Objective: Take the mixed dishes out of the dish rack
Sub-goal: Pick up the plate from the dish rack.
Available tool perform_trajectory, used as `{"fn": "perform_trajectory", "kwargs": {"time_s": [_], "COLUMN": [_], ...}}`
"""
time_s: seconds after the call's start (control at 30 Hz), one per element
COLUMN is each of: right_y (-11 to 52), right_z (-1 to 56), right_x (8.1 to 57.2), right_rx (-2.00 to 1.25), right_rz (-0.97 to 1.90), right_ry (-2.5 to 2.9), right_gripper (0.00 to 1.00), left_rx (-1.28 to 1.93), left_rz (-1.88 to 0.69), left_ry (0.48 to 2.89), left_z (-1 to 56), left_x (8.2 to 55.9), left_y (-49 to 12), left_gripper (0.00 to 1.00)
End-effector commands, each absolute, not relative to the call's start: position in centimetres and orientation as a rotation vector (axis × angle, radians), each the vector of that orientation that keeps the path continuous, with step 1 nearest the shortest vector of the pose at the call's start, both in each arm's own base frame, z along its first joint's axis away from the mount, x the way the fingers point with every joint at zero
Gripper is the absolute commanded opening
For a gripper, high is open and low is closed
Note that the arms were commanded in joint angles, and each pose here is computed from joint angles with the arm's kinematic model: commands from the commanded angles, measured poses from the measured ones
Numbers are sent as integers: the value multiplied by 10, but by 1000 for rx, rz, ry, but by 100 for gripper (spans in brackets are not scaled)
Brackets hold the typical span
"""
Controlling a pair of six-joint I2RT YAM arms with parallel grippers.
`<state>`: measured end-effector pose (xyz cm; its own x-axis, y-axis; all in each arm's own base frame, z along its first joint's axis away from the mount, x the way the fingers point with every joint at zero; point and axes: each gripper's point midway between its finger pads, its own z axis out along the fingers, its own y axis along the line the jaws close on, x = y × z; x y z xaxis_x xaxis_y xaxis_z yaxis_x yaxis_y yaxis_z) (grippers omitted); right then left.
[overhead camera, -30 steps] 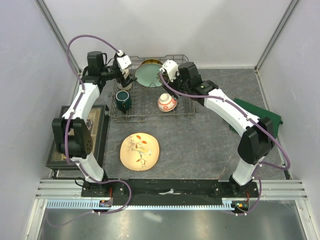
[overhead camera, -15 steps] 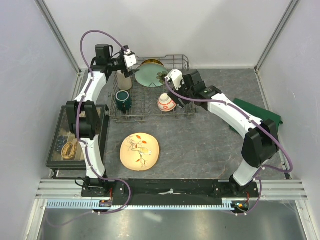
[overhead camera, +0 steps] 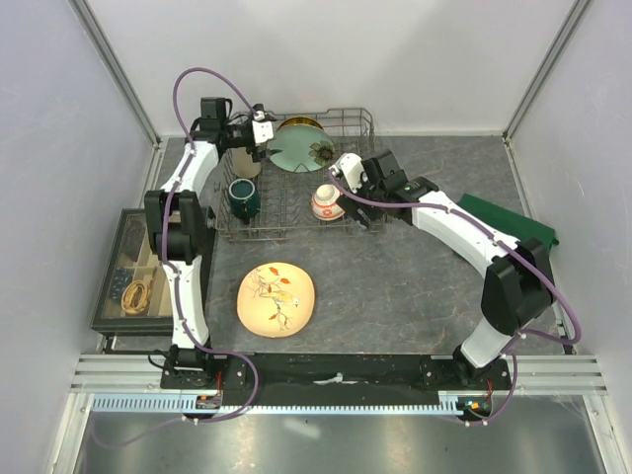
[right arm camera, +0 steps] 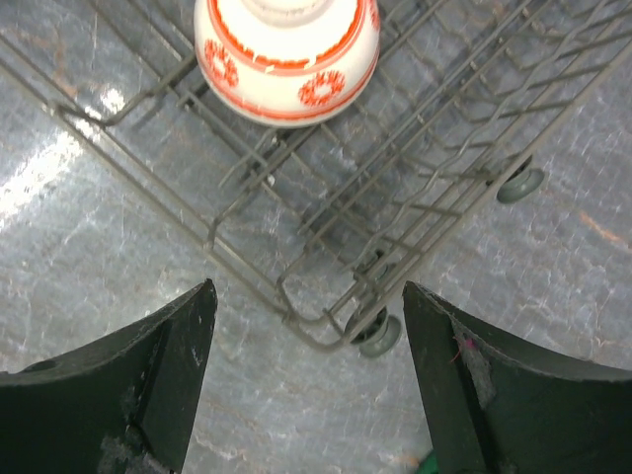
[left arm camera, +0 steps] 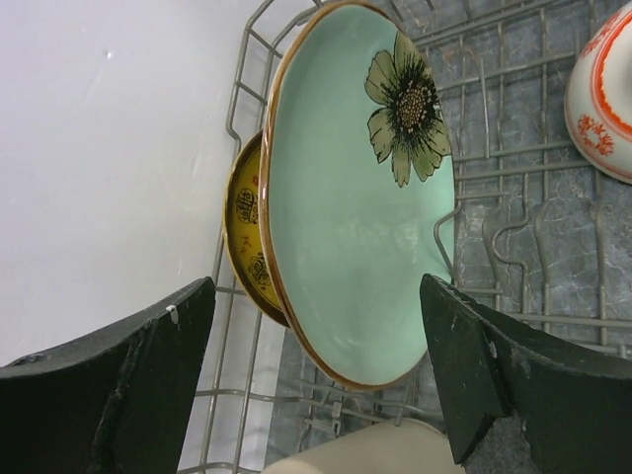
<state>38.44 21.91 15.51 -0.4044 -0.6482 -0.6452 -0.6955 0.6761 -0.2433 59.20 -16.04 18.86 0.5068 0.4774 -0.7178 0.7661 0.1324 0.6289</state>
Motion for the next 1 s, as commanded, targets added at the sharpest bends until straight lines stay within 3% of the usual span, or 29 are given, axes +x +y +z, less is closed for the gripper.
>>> {"fn": "perform_trajectory", "kwargs": {"time_s": [0.0, 0.8, 0.97], "right_y": [211, 210, 209], "right_z": [168, 146, 137], "right_x": [375, 372, 369], "right_rx": [-1033, -1030, -1033], "right_rz": [76, 94, 96], "right_ry": [2129, 2185, 2202], "right_gripper": [84, 84, 84], "left_rx": [1536, 1572, 1573], "left_rz": [-288, -375, -368], "left_ry": [1016, 964, 954], "left_z": [198, 169, 169], "left_x": [603, 598, 599], "left_y": [-171, -189, -189], "left_gripper": [91, 81, 72]}}
